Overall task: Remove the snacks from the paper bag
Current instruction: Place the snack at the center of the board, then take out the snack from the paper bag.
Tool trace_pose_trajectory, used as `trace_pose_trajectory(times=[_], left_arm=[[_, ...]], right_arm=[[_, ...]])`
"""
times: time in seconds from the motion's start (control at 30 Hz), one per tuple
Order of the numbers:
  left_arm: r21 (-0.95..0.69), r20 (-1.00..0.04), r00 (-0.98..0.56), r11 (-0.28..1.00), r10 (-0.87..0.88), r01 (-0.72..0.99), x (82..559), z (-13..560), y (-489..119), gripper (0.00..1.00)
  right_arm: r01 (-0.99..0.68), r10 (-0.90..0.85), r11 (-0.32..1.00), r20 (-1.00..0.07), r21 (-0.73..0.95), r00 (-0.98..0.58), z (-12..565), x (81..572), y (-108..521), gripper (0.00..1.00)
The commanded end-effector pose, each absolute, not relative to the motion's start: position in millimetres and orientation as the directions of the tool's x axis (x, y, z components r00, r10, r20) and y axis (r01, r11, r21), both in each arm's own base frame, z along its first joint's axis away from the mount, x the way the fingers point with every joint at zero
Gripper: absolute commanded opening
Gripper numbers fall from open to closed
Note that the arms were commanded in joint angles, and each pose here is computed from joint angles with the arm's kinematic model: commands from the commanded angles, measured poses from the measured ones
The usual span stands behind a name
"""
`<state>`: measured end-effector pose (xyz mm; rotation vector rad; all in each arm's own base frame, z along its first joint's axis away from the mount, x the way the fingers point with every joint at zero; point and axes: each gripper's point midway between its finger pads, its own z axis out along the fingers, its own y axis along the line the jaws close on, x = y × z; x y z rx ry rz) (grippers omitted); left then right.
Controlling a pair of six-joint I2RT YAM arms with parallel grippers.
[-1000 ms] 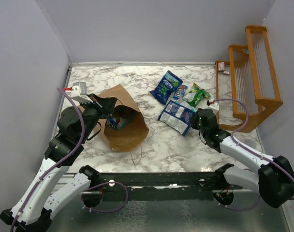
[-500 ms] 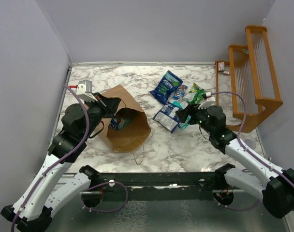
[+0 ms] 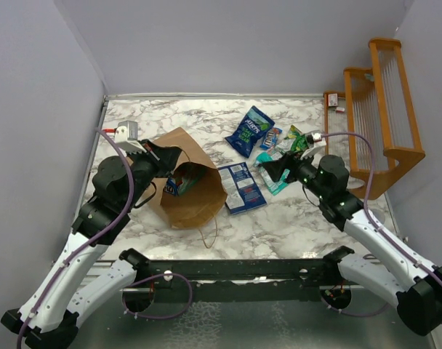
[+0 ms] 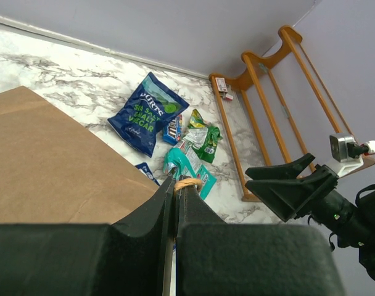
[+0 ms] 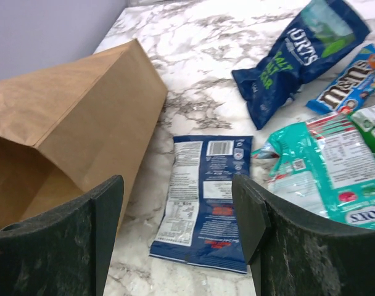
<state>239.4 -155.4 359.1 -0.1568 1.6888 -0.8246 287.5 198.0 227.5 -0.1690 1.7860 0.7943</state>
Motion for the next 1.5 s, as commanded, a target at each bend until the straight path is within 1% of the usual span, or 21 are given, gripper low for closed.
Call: trace_pose_trajectory(times=[0.0, 0.1, 0.2, 0.27, 0.33, 0.4, 0.47, 0.5, 0.57, 0.63, 0.67, 0.7, 0.83, 1.0, 1.1, 1.3, 1.47], left_arm=[[-0.599, -0.8, -0.265, 0.727, -0.538, 0.334, 236, 373, -151, 0.0], [-0.596, -0.803, -0.267, 0.731, -0.533, 0.332, 236, 371, -151, 0.0], [-0.595, -0.803, -0.269, 0.735, -0.532, 0.325, 236, 370, -150, 0.0], [-0.596, -0.802, -0.266, 0.734, -0.534, 0.325, 236, 371, -149, 0.0], [-0.598, -0.801, -0.265, 0.732, -0.536, 0.327, 235, 372, -149, 0.0], [-0.597, -0.802, -0.265, 0.734, -0.535, 0.324, 236, 372, -149, 0.0], [-0.597, -0.802, -0.266, 0.735, -0.535, 0.323, 236, 372, -149, 0.0], [-0.599, -0.801, -0.267, 0.733, -0.537, 0.322, 236, 372, -150, 0.0], [-0.602, -0.798, -0.271, 0.731, -0.538, 0.322, 237, 371, -151, 0.0], [-0.606, -0.795, -0.277, 0.727, -0.54, 0.323, 237, 371, -152, 0.0], [-0.609, -0.793, -0.278, 0.725, -0.542, 0.323, 237, 372, -152, 0.0], [-0.61, -0.792, -0.279, 0.724, -0.543, 0.323, 237, 371, -152, 0.0], [-0.611, -0.791, -0.278, 0.723, -0.545, 0.322, 238, 373, -153, 0.0], [-0.614, -0.789, -0.279, 0.719, -0.548, 0.325, 237, 375, -153, 0.0], [-0.619, -0.786, -0.278, 0.714, -0.553, 0.328, 237, 376, -154, 0.0], [-0.616, -0.788, -0.286, 0.716, -0.546, 0.33, 238, 373, -155, 0.0], [-0.621, -0.784, -0.289, 0.707, -0.55, 0.338, 237, 376, -157, 0.0]], right_arm=[[-0.494, 0.185, 0.791, -0.912, 0.36, -0.367, 222, 290, 195, 0.71], [-0.701, 0.071, 0.615, -0.911, 0.362, -0.407, 221, 264, 232, 0.71], [-0.807, 0.06, 0.414, -0.898, 0.42, -0.436, 226, 238, 259, 0.71], [-0.871, 0.059, 0.293, -0.916, 0.395, -0.396, 234, 216, 276, 0.71], [-0.922, 0.048, 0.199, -0.943, 0.331, -0.328, 241, 192, 297, 0.73], [-0.947, 0.034, 0.173, -0.963, 0.27, -0.268, 242, 175, 321, 0.73], [-0.95, 0.02, 0.211, -0.973, 0.229, -0.23, 236, 168, 345, 0.71], [-0.951, 0.014, 0.23, -0.978, 0.206, -0.209, 233, 166, 355, 0.68], [-0.935, 0.005, 0.31, -0.984, 0.173, -0.18, 225, 171, 375, 0.59], [-0.894, 0.003, 0.419, -0.984, 0.161, -0.176, 215, 189, 389, 0.48], [-0.87, 0.004, 0.468, -0.985, 0.156, -0.174, 211, 197, 395, 0.43], [-0.85, 0.014, 0.508, -0.987, 0.143, -0.157, 208, 205, 402, 0.41], [-0.836, 0.038, 0.548, -0.999, 0.02, 0.001, 192, 215, 429, 0.4], [-0.802, 0.007, 0.597, -1.0, -0.016, 0.025, 153, 239, 461, 0.39], [-0.776, 0.013, 0.63, -0.999, -0.017, 0.032, 142, 253, 476, 0.39], [-0.736, -0.008, 0.676, -0.999, -0.042, 0.05, 112, 274, 496, 0.36], [-0.727, -0.033, 0.683, -0.997, -0.071, 0.067, 99, 283, 510, 0.34]])
